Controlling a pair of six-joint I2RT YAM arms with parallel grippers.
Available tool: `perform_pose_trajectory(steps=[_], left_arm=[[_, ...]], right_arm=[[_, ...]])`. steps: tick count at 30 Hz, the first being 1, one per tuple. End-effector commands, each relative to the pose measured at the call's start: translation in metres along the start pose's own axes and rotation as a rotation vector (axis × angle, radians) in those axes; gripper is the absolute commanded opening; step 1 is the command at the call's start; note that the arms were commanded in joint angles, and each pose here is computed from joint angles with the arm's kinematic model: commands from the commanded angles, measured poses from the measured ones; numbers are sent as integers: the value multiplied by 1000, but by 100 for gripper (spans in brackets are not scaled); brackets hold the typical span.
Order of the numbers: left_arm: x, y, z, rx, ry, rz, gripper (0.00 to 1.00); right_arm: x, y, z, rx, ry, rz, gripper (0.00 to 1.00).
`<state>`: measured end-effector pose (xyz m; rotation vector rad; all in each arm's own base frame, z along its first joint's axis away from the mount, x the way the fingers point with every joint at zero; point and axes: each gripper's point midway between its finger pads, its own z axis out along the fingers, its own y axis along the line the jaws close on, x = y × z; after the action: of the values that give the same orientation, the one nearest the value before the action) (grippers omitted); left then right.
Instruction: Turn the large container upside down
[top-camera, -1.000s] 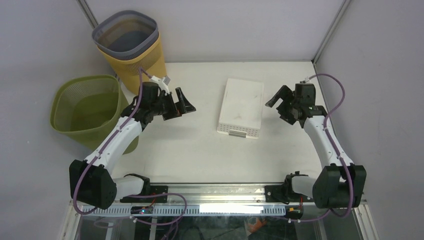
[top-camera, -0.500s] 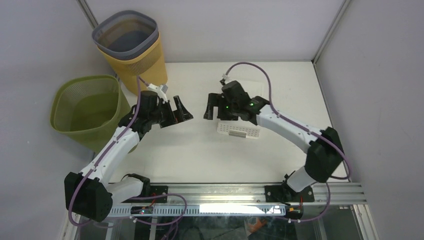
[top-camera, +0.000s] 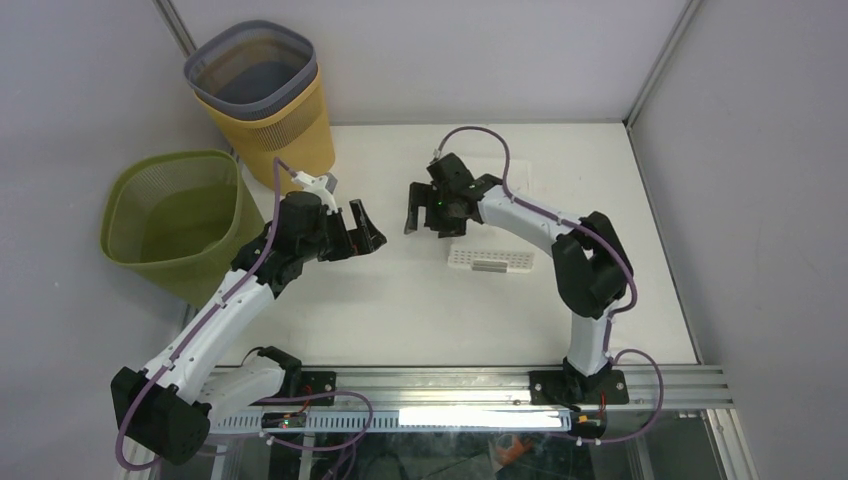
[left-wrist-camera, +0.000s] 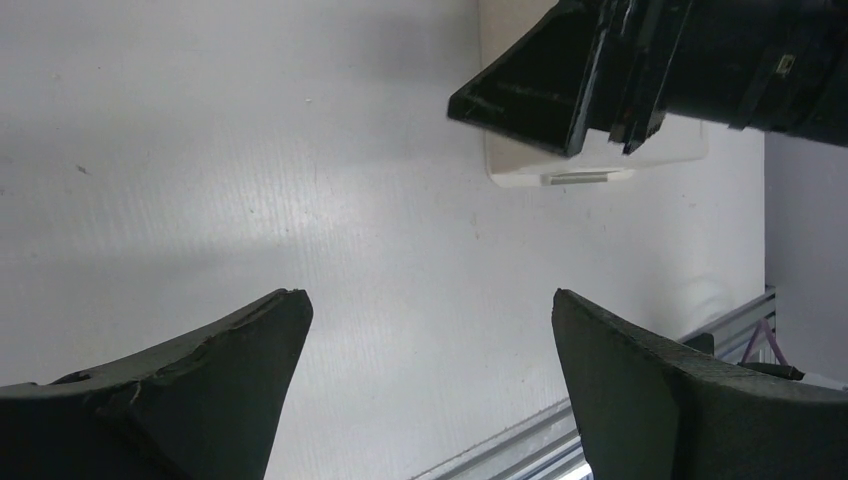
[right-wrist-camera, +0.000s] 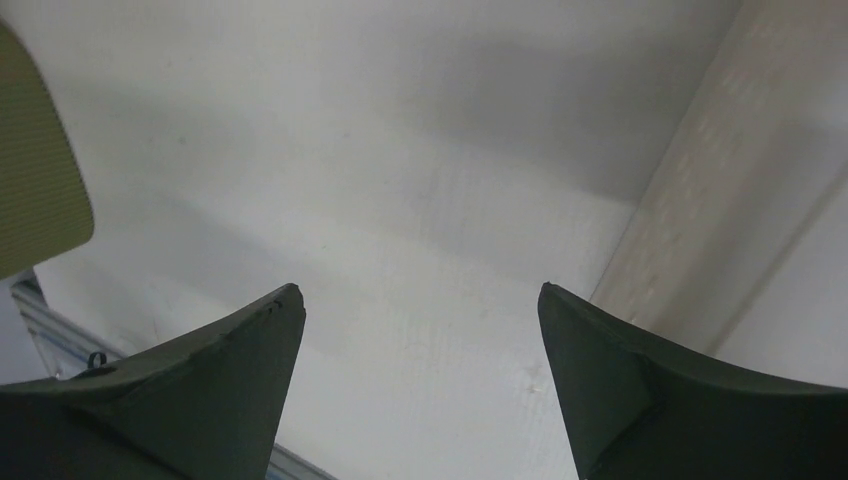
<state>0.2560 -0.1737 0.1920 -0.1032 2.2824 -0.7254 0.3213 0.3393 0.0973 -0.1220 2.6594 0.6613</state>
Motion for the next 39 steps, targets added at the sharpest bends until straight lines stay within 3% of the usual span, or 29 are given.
perform_pose_trajectory(steps=[1,6,16,21,28,33,39], left_arm=[[-9,-6,-7,5,-32,8,99],[-7,-13,-7,31,-16,27,99],[-4,-13,-3,14,-13,27,99],[-1,-25,-5,36,-1,45,99],[-7,-70,-4,18,-7,178,99],[-26,-107,-3,65,-18,226,99],[-84,-115,-44,-16,-188,246,99]], right_arm=[[-49,-67,-24,198,-116,70,91],[-87,-137,-48,320,-208,143,90],[-115,-132,-28,317,-210,90,90],[-126,-176,-18,415,-200,126,91],[-156,-235,-35,482,-254,234,91],[-166,-200,-50,399,-278,205,91],[-133,-128,-74,225,-305,108,91]])
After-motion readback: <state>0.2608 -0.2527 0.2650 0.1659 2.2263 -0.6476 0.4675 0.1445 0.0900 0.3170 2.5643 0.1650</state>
